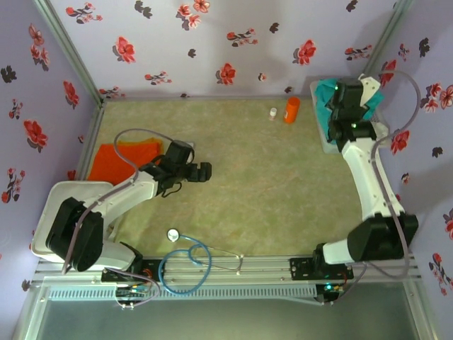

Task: Fold and stack the t-shirts

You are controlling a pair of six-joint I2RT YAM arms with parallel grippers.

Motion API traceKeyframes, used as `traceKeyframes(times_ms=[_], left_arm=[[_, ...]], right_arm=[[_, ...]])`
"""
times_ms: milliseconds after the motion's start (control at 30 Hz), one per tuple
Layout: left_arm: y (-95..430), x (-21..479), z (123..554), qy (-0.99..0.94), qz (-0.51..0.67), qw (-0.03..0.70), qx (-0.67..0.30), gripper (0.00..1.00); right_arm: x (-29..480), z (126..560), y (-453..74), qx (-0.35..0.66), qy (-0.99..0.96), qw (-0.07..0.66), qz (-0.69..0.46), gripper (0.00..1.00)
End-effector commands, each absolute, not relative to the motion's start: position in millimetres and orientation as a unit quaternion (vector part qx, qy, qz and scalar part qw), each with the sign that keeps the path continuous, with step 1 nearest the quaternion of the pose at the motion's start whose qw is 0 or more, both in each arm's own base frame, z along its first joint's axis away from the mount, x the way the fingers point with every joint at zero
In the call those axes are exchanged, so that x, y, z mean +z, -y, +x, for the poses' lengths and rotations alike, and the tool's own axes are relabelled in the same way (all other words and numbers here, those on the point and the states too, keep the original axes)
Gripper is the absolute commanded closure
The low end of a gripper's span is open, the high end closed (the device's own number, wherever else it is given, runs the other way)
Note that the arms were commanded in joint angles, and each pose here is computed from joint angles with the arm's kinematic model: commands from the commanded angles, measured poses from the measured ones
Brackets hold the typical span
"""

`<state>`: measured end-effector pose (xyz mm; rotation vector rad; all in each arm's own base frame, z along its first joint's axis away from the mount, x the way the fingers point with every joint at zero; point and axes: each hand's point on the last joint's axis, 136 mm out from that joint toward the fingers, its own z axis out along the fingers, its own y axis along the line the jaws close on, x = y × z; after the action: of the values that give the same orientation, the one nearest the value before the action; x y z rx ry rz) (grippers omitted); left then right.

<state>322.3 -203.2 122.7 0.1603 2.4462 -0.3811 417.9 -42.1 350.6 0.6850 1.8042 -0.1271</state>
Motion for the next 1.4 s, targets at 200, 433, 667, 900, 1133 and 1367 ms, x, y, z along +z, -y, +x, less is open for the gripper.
traceKeyframes(times_ms=[200,433,667,900,1133,1367], left_arm=[[179.2,152.6,357.9,-0.920,0.030,0.353,-0.170,0.02],[172.2,148.8,357.9,-0.923,0.030,0.345,-0.167,0.02],[184.6,131.9,336.9,-0.932,0.066,0.309,-0.179,0.04],[220.3,105.3,311.6,-0.938,0.111,0.272,-0.186,0.12],[262.8,82.0,311.6,-0.942,0.154,0.250,-0.161,0.17],[280.4,68.7,332.6,-0.942,0.175,0.258,-0.126,0.23]], right_arm=[[301.2,337.1,-75.2,0.011,-0.834,0.533,0.141,1.00],[231.5,312.1,-179.4,0.096,-0.873,0.473,0.066,0.73],[189.8,310.6,-210.5,0.038,-0.897,0.439,0.023,0.01],[195.9,311.6,-176.3,0.031,-0.881,0.466,0.070,0.01],[147.3,306.7,-133.0,0.084,-0.900,0.394,0.163,0.16],[103.5,283.5,-125.7,0.115,-0.920,0.326,0.182,0.27]])
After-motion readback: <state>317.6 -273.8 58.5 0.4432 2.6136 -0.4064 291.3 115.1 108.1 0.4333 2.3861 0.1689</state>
